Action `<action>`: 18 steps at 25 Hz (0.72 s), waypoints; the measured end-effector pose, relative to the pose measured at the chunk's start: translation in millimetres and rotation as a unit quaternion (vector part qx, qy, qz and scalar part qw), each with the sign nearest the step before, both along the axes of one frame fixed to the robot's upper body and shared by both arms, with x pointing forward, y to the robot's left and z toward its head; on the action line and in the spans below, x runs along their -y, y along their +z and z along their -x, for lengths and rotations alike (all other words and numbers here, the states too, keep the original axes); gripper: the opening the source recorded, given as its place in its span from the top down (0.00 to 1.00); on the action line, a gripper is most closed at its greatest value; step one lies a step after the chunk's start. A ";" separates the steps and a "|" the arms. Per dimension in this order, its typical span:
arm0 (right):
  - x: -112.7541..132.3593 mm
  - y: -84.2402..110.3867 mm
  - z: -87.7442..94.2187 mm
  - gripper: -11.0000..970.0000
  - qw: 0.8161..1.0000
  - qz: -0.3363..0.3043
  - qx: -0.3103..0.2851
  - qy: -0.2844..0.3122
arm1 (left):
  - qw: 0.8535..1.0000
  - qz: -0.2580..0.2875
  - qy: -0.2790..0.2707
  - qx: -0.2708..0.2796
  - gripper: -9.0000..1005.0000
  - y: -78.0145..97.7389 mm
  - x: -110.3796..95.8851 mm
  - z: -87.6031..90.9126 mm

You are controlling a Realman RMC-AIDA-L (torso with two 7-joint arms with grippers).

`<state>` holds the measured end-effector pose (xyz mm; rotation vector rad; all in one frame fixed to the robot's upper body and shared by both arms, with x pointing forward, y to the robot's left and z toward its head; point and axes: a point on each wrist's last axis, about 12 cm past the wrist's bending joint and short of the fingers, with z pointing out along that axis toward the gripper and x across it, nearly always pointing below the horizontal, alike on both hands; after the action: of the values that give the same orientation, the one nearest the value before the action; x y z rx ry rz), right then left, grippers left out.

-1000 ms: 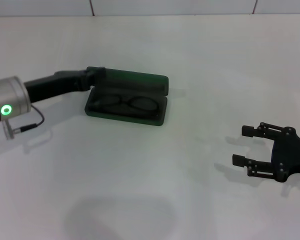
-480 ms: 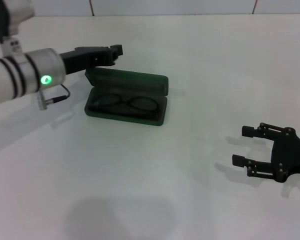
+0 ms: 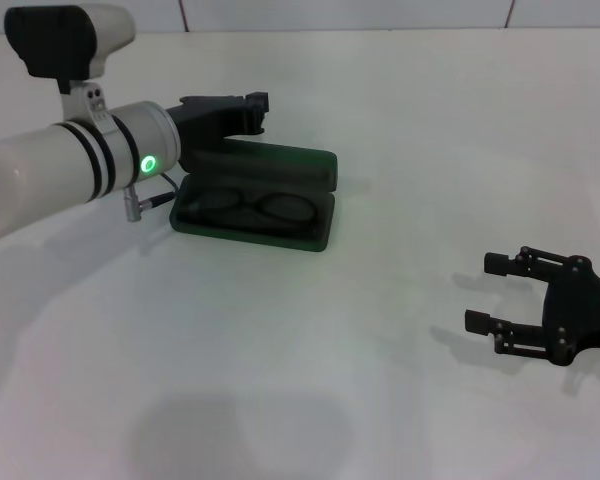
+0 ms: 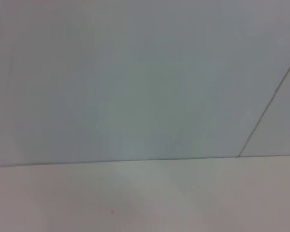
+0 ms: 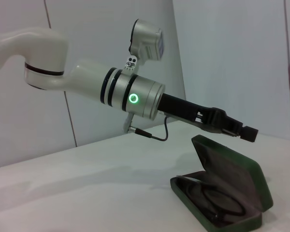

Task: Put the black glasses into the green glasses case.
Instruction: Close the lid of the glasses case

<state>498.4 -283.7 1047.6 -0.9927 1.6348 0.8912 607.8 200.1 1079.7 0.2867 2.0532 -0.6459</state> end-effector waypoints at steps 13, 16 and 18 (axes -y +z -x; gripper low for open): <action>-0.3 -0.2 -0.5 0.21 1.000 -0.001 0.000 -0.003 | 1.000 -0.003 -0.006 -0.016 0.95 -11.2 -6.1 12.2; -0.6 -0.7 -1.4 0.21 1.000 0.000 -0.001 -0.005 | 1.000 -0.002 -0.009 -0.016 0.95 -12.6 -9.0 16.9; -1.3 -1.1 -1.9 0.21 1.000 0.000 -0.002 -0.005 | 1.000 -0.004 -0.011 -0.015 0.95 -13.6 -10.5 19.2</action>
<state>500.3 -282.4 1046.5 -0.9816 1.6424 0.8869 588.6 210.6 1066.2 0.3069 2.0833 -0.6593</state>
